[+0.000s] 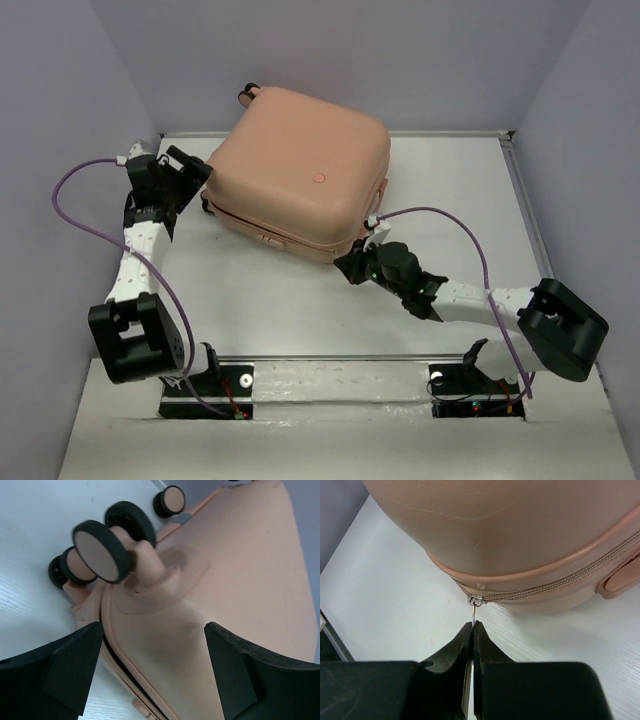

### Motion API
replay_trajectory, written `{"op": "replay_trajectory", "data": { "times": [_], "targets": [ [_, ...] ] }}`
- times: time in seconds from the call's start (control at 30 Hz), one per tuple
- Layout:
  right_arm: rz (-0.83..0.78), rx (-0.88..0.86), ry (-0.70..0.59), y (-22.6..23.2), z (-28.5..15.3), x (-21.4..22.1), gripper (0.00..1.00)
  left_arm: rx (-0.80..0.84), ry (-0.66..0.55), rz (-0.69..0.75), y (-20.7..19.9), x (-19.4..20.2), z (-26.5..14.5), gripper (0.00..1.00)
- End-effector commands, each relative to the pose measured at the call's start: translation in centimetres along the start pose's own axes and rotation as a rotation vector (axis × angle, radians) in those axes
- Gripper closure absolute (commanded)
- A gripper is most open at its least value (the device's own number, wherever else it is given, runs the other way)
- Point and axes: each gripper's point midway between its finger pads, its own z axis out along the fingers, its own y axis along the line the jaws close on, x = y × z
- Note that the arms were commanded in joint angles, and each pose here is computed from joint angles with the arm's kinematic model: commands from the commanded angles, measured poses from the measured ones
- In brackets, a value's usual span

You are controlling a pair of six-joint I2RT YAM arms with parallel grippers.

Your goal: Pack the luggage

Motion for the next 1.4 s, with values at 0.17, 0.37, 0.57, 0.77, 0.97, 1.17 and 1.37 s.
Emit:
{"op": "replay_trajectory", "data": {
  "times": [0.17,0.37,0.57,0.77,0.97,1.17,1.37],
  "targets": [
    [-0.027,-0.145,0.068,2.8,-0.9,1.3,0.93,0.047,-0.027,-0.069,-0.6,-4.7,4.9,0.04],
    [-0.030,-0.170,0.082,3.1,-0.9,1.7,0.93,0.038,-0.017,-0.093,-0.3,-5.4,7.6,0.04],
    [-0.035,-0.172,0.081,3.1,-1.1,1.8,0.93,0.041,-0.001,-0.145,0.6,-4.7,9.5,0.06],
    [-0.044,-0.178,0.080,3.2,-1.3,1.7,0.93,0.104,-0.024,-0.214,-0.2,-4.9,10.3,0.28],
    [-0.050,-0.187,0.086,3.5,-1.1,1.5,0.93,0.155,-0.023,-0.253,-0.8,-4.9,11.0,0.64],
    [-0.056,-0.212,0.075,4.5,-0.4,1.0,0.93,0.205,-0.027,-0.248,-1.4,-4.0,10.4,0.94],
    [-0.079,-0.248,-0.028,11.5,3.1,-2.5,0.93,0.251,0.010,-0.259,-2.2,1.7,8.1,0.94]
  ]
}}
